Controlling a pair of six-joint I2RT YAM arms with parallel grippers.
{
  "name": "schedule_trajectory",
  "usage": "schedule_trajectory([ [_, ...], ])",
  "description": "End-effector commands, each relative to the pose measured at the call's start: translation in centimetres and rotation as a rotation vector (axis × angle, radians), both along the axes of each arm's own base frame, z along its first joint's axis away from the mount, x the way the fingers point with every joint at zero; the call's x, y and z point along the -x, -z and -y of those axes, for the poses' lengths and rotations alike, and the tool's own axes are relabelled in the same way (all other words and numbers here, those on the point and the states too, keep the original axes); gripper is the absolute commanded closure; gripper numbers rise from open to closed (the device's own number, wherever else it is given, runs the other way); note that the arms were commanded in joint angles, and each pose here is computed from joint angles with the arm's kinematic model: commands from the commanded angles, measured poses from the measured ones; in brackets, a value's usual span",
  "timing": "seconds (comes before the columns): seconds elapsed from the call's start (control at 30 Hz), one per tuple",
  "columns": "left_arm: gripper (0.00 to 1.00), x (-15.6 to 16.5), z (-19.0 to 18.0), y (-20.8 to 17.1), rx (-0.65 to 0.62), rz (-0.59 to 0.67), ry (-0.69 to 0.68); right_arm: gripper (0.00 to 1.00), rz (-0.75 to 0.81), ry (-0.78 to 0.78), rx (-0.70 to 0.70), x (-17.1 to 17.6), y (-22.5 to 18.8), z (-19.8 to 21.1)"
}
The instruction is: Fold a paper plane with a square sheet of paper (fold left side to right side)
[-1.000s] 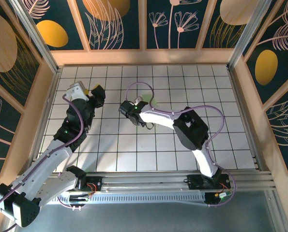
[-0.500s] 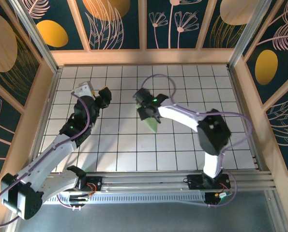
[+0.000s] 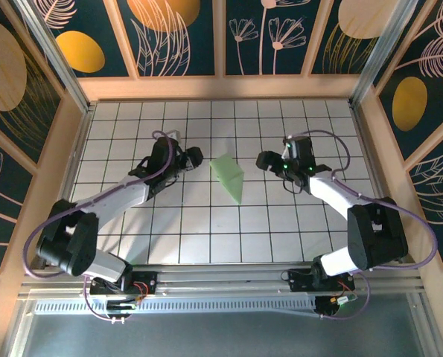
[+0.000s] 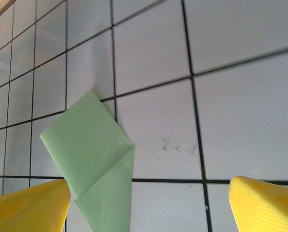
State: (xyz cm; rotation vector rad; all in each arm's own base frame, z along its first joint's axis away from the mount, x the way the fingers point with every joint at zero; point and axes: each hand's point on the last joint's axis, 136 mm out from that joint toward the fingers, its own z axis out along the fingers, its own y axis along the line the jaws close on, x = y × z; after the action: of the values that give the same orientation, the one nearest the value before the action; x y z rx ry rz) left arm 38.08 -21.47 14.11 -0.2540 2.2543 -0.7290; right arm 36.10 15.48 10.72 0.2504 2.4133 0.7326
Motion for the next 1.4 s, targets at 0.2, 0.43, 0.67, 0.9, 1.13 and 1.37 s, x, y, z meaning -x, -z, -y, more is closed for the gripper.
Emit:
schedule_trajectory([
  [0.2,0.46,-0.5,5.8,5.6,0.200,-0.193,0.150,0.18,-0.025,-0.047,-0.203,1.2,1.2,-1.2],
  [0.43,0.52,-2.6,7.6,8.1,0.222,-0.232,0.166,0.18,-0.014,-0.054,-0.186,1.1,0.9,-0.7],
  [0.67,0.78,-4.0,8.5,8.4,0.229,-0.208,0.178,0.19,0.032,-0.086,-0.223,1.3,-0.4,-0.2],
  [0.9,1.00,-2.9,8.1,4.7,0.248,-0.076,0.238,0.27,0.095,-0.265,-0.264,2.4,-1.8,-1.3],
  [1.13,1.00,2.2,8.3,-0.8,0.334,0.118,0.454,0.15,0.155,-0.450,-0.286,4.2,-2.1,-3.9],
  [1.37,1.00,7.2,8.8,-3.0,0.453,0.193,0.650,0.11,0.179,-0.607,-0.353,6.2,-1.0,-8.4],
])
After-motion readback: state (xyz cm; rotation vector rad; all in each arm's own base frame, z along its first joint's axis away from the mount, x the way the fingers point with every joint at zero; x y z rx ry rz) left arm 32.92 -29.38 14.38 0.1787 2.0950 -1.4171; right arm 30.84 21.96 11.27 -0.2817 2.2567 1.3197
